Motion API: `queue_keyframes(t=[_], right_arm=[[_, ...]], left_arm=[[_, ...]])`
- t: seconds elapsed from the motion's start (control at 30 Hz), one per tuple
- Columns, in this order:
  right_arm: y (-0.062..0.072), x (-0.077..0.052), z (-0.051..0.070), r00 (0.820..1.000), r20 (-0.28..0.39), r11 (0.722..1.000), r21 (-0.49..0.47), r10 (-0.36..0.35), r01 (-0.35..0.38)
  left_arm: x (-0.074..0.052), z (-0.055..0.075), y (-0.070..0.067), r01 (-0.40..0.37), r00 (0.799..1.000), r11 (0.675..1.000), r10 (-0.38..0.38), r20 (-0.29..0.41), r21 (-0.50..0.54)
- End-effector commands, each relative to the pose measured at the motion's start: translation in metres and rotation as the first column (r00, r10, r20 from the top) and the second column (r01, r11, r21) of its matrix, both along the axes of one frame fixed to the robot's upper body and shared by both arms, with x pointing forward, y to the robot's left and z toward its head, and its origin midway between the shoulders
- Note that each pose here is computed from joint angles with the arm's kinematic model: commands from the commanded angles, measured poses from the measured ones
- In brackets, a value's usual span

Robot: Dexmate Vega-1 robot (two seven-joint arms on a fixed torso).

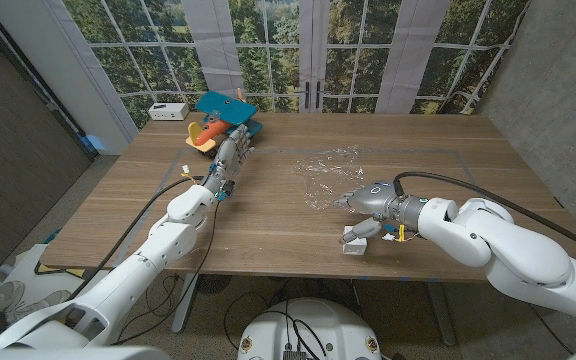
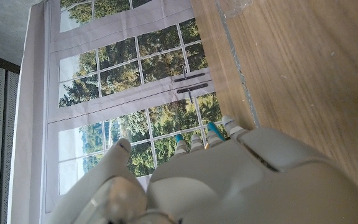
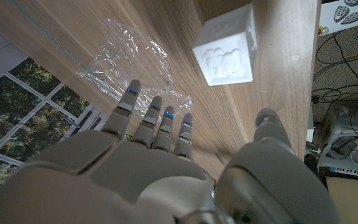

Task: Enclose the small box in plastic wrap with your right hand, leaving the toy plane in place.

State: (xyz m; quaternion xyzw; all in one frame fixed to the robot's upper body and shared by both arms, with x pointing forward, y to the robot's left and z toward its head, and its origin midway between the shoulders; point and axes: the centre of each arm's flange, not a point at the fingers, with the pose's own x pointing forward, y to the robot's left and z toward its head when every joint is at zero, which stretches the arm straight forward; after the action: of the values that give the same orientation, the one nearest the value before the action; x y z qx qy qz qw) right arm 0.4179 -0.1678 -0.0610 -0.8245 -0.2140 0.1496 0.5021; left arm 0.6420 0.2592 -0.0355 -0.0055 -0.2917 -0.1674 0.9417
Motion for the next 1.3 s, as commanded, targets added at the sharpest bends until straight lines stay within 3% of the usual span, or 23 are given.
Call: queue_keyframes(t=[0.03,0.47,1.17,1.3], right_arm=[[-0.006,0.001,-0.014,0.997,-0.023,0.998,-0.001,-0.070,0.070],[-0.008,0.004,-0.030,0.992,-0.073,0.994,-0.031,-0.106,0.104],[-0.003,0.013,-0.033,0.991,0.033,0.987,-0.097,-0.127,0.130],[0.004,0.016,-0.035,0.991,-0.004,0.985,-0.113,-0.134,0.132]], left_arm=[[0.002,0.000,0.000,0.006,1.000,1.000,-0.006,0.005,-0.014],[0.001,-0.003,0.004,0.003,1.000,1.000,-0.003,0.010,-0.030],[-0.002,-0.004,0.010,0.000,1.000,1.000,0.000,0.009,-0.028],[-0.001,-0.003,0.010,-0.001,1.000,1.000,0.002,0.006,-0.028]])
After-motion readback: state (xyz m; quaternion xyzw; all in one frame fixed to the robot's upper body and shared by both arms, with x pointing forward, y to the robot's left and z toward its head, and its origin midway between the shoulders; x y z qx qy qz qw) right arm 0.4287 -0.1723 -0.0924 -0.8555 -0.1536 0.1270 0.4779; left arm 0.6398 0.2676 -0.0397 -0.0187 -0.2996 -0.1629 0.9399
